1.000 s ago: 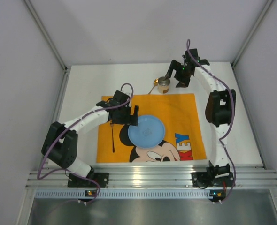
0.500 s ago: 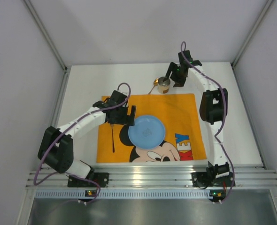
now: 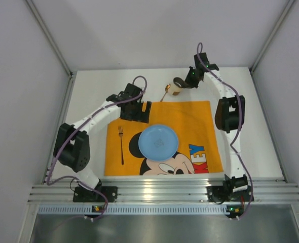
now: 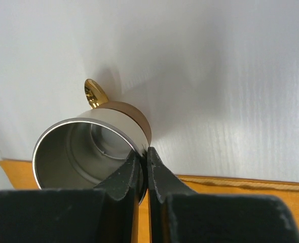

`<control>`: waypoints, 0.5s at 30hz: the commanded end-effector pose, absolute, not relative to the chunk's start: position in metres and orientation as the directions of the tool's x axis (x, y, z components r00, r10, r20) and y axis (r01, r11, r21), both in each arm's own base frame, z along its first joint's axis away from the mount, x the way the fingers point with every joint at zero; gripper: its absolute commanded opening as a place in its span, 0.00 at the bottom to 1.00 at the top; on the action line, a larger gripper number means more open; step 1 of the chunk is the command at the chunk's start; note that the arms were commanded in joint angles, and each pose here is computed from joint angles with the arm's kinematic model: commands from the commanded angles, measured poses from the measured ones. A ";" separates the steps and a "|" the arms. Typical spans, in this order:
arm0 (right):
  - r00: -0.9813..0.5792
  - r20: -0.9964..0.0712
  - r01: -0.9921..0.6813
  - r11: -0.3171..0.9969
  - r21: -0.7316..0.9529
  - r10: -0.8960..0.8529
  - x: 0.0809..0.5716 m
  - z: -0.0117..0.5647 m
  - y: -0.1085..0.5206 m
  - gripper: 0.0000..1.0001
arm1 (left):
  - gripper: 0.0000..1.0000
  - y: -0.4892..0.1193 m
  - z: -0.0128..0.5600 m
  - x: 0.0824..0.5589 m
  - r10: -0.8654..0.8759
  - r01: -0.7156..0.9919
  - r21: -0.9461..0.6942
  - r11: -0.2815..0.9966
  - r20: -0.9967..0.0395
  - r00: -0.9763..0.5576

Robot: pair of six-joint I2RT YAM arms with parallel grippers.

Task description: Set the dinner table for one person

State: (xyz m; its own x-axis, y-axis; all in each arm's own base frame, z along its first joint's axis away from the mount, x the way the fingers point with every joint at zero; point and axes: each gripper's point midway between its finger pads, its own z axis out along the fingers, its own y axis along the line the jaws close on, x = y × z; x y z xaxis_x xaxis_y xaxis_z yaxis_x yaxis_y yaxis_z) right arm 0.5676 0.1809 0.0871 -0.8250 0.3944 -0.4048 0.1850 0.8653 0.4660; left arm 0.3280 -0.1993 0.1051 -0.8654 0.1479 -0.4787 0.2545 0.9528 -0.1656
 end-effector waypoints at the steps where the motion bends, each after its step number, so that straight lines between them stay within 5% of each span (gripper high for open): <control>1: -0.736 -0.521 0.134 0.848 0.513 0.432 0.570 0.177 0.152 0.00 | 0.98 -0.206 0.138 0.370 0.133 0.268 -0.158 0.950 -0.570 -0.810; 7: -0.727 -0.591 0.153 0.922 0.356 0.349 0.509 0.205 0.100 0.00 | 0.97 -0.228 0.152 0.449 0.105 0.257 -0.127 0.958 -0.679 -0.727; 15: -0.789 -0.535 0.199 0.950 0.242 0.302 0.438 0.167 0.077 0.00 | 0.98 -0.259 0.127 0.541 -0.003 0.204 -0.205 0.957 -0.711 -0.703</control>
